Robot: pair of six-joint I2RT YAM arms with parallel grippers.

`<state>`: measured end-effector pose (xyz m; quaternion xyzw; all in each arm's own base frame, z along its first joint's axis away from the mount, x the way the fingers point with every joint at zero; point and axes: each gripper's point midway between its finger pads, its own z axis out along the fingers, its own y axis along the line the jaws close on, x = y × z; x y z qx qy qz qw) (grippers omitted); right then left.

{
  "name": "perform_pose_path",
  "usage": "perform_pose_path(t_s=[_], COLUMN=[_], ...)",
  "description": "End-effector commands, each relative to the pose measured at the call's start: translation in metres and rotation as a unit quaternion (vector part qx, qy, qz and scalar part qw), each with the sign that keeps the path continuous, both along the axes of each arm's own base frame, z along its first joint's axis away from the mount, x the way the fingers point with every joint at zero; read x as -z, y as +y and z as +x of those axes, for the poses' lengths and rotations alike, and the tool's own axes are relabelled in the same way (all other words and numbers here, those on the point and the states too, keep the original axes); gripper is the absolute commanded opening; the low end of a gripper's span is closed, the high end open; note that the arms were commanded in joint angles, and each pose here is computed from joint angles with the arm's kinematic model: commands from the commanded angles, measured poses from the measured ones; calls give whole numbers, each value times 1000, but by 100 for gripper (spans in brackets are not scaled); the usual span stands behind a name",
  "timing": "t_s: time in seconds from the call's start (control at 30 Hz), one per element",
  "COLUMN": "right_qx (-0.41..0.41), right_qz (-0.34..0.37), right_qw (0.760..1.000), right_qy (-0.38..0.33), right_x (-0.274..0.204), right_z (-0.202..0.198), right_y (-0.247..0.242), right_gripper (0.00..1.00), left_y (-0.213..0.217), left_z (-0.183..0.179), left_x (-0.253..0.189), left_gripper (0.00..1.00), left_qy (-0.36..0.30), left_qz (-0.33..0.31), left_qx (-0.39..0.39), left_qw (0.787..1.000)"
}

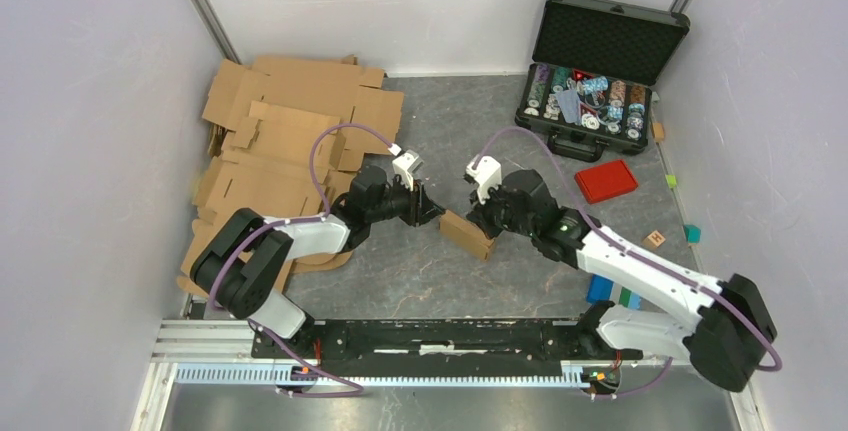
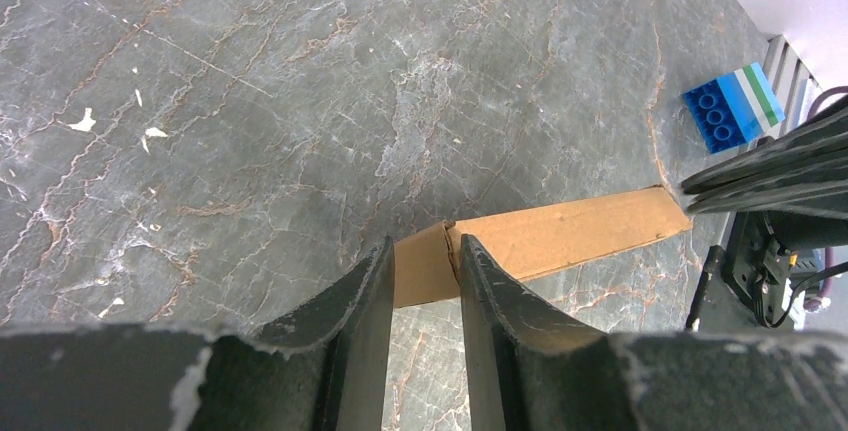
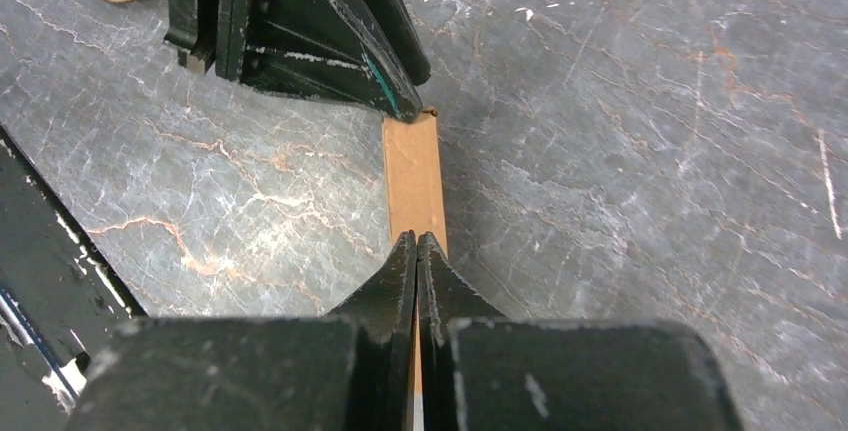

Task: Fold the paper box
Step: Close the paper box at the center of the board.

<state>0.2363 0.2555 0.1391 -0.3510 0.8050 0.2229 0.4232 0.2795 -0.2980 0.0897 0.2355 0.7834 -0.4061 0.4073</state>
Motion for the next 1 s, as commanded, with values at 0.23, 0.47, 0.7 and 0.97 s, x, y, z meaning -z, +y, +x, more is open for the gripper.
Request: perform_pose_path(t_s=[0.23, 0.47, 0.7, 0.97], right_qx=[64, 58, 52, 16], right_qz=[-43, -57, -40, -6], right_qw=[997, 996, 998, 1000], right_qy=[1, 32, -8, -15], right_x=[35, 63, 12, -16], right_z=[-23, -34, -18, -26], right_y=[-58, -61, -51, -39], right_gripper=[0, 0, 0, 0], left_y=[21, 21, 21, 22], left_z=[-21, -21, -22, -22], left_x=[54, 53, 53, 54], left_gripper=[36, 36, 35, 35], left_qy=[70, 69, 70, 70], left_qz=[78, 79, 81, 84], left_qx=[-10, -10, -10, -10], left_qw=[994, 994, 994, 994])
